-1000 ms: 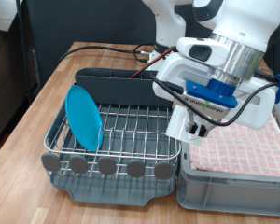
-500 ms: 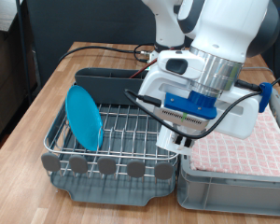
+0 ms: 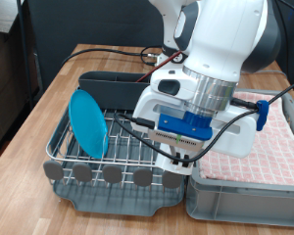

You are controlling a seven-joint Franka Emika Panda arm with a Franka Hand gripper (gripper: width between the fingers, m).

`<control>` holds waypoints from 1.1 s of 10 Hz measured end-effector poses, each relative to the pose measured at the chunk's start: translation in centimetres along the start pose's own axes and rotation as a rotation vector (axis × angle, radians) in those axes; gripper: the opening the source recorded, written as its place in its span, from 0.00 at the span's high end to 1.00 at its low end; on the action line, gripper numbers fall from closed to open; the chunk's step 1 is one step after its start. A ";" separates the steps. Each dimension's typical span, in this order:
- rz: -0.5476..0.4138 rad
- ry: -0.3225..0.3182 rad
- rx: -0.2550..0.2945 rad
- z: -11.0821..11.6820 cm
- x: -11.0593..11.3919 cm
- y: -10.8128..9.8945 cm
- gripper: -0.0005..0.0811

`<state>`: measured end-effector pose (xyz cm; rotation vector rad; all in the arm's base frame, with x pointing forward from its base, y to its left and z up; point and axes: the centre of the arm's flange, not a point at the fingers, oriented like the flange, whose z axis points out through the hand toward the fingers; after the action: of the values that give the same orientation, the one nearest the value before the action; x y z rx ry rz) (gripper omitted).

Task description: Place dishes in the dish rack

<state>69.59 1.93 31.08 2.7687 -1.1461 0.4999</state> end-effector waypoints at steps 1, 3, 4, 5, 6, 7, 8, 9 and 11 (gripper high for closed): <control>-0.001 -0.006 0.005 0.6 -0.1 0.1 0.91; -0.001 -0.015 0.013 1.8 -0.4 0.1 0.91; -0.001 -0.015 0.018 2.3 -0.5 0.0 0.91; -0.002 -0.013 0.023 2.7 -0.6 -0.1 0.91; -0.004 -0.009 0.027 2.9 -0.7 -0.2 0.91; -0.006 -0.010 0.026 3.1 -0.8 -0.3 0.91; -0.007 -0.013 0.021 3.5 -0.9 -0.2 0.76; -0.009 -0.015 0.017 3.8 -1.0 -0.2 0.76; -0.014 -0.030 -0.002 3.8 -1.1 -0.3 0.56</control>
<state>70.06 2.11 27.13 2.7899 -1.1316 0.4570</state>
